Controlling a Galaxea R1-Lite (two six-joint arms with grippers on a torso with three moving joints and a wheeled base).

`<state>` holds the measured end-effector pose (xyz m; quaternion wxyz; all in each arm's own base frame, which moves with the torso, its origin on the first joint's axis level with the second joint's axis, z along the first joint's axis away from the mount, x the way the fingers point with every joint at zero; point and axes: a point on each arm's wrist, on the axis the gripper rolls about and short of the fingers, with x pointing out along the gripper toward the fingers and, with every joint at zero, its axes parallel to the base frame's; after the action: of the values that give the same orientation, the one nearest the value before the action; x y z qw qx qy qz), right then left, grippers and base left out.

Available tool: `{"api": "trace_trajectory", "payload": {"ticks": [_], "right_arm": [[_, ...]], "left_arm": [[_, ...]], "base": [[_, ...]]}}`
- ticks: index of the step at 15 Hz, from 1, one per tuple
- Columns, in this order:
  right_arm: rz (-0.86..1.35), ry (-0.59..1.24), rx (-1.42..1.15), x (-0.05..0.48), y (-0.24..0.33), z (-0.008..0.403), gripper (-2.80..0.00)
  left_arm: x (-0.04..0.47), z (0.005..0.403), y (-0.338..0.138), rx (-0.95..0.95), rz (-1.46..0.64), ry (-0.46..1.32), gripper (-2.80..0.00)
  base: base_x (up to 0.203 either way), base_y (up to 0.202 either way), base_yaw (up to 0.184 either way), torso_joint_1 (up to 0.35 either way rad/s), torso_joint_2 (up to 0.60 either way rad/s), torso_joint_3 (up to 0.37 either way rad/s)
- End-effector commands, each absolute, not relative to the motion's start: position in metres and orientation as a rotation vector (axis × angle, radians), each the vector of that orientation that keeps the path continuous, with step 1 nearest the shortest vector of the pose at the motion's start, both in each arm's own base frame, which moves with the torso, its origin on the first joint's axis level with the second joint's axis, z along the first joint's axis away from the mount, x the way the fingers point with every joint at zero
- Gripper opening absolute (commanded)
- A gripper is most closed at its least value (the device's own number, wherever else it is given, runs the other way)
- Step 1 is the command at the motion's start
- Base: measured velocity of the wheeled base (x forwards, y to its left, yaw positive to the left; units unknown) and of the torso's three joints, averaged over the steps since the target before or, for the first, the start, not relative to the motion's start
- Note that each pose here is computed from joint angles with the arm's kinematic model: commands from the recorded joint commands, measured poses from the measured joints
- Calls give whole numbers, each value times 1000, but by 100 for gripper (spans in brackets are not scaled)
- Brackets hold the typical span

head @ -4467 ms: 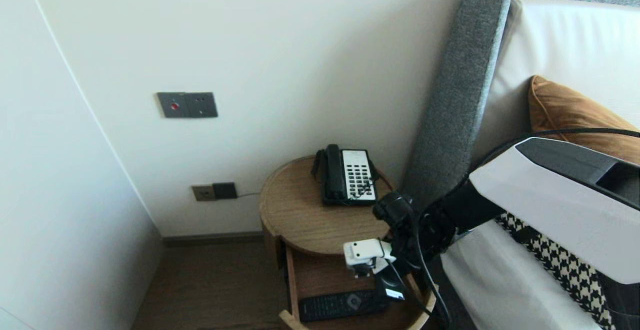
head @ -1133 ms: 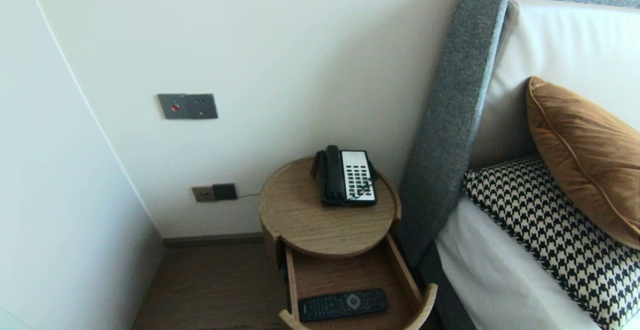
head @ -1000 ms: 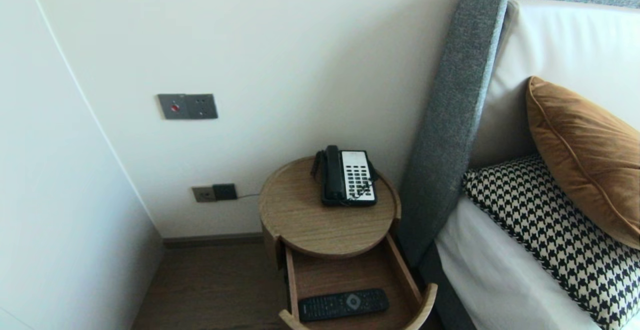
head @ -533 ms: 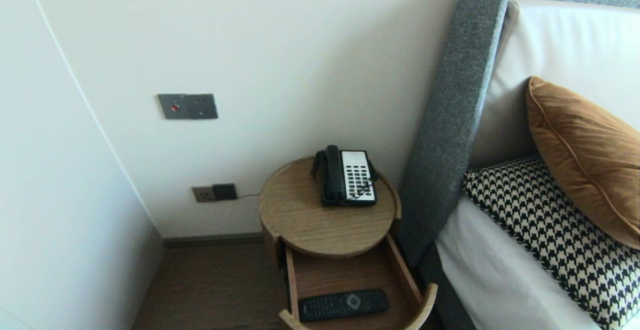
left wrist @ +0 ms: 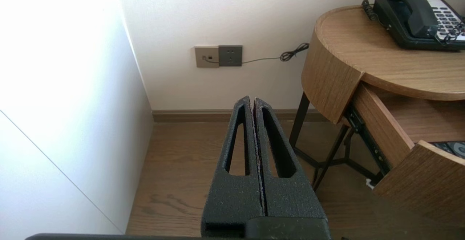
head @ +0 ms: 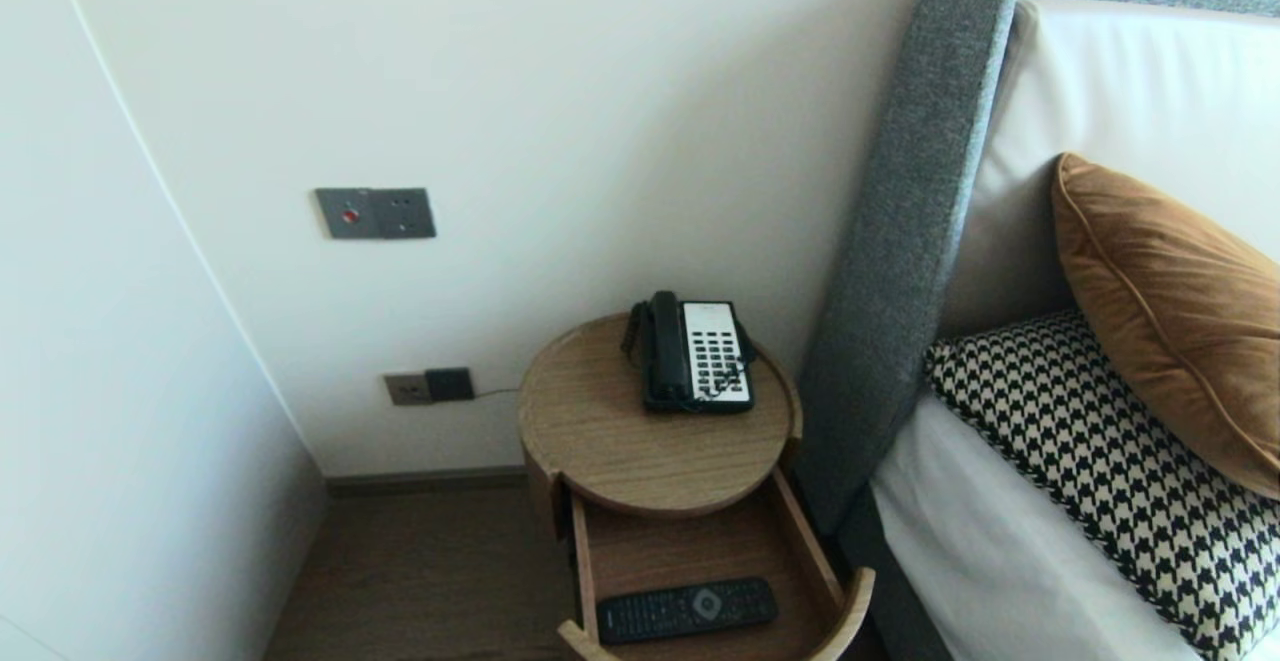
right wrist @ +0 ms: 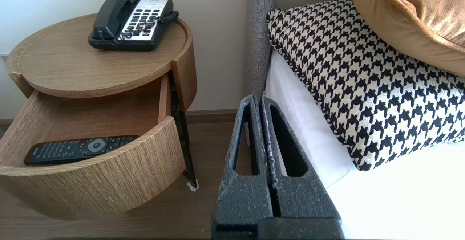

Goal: Take the remote control out of the drawer one by one and place them on the table

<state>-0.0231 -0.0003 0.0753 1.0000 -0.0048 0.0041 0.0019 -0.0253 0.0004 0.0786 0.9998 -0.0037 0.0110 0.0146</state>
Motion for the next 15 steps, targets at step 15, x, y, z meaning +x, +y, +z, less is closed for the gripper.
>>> {"api": "trace_trajectory", "payload": {"ticks": [15], "right_arm": [[5,3,-9,-23,0,75,-280]], "left_arm": [[-25,78,0,-7,29,21,-280]], "base": [[0,0,0,0,0,0]]}}
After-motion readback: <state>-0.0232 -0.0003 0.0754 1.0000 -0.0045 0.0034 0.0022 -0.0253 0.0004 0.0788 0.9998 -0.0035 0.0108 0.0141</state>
